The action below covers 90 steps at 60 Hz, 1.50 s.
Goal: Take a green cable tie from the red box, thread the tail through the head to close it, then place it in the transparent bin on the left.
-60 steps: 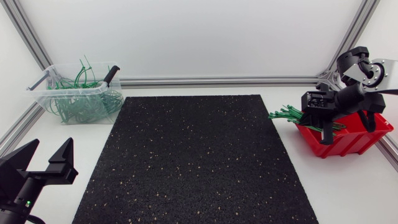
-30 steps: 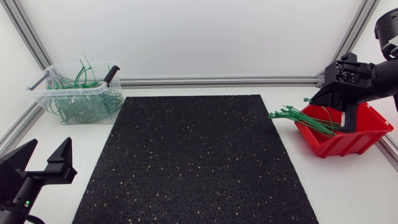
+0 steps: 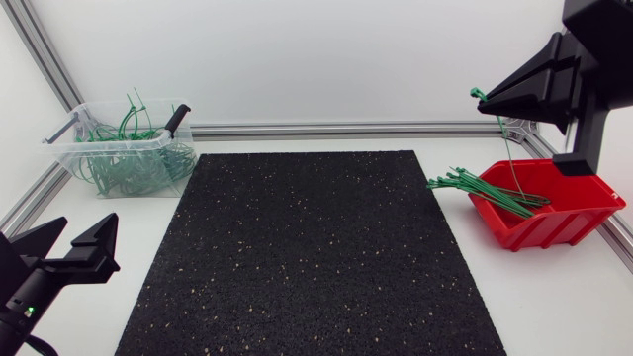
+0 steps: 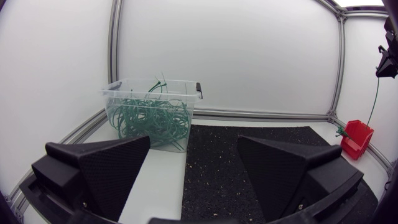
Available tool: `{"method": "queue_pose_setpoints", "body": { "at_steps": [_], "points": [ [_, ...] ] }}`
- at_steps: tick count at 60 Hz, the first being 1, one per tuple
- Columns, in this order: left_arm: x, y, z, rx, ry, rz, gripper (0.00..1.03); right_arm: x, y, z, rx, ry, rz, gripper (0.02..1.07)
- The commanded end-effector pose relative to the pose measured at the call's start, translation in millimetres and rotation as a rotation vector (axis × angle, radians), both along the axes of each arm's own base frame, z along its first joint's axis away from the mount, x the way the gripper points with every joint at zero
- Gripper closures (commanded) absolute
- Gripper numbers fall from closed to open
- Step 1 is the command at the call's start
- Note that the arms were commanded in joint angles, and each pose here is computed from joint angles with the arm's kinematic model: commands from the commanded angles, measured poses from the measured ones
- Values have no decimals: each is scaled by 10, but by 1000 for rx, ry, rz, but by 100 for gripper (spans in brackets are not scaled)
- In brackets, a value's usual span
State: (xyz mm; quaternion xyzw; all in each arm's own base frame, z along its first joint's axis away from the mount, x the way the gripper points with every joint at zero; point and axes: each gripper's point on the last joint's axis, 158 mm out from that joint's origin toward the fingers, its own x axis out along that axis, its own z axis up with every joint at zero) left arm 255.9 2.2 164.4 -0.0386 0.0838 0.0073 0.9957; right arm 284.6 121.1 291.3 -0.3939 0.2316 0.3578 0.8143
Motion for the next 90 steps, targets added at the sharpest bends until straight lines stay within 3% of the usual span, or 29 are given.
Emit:
{"method": "queue_pose_setpoints", "body": {
  "at_steps": [1,14,29,51,72,90],
  "points": [
    [22,-44,218,-54,1,-10,5,-118,191,-4,68,65,-36,101],
    [38,-229,374,-128,55,-88,5,-218,512,98,233,157,-151,101],
    [109,-629,382,-161,134,-221,5,-349,836,-255,212,221,-206,101],
    [233,-1128,539,-150,197,-372,5,-394,1255,-487,303,338,-295,101],
    [241,-1708,526,-131,262,-553,6,-222,1456,-546,468,395,-425,101],
    [115,-2146,683,-213,320,-767,6,-48,1623,-619,512,428,-471,101]
  ]
}}
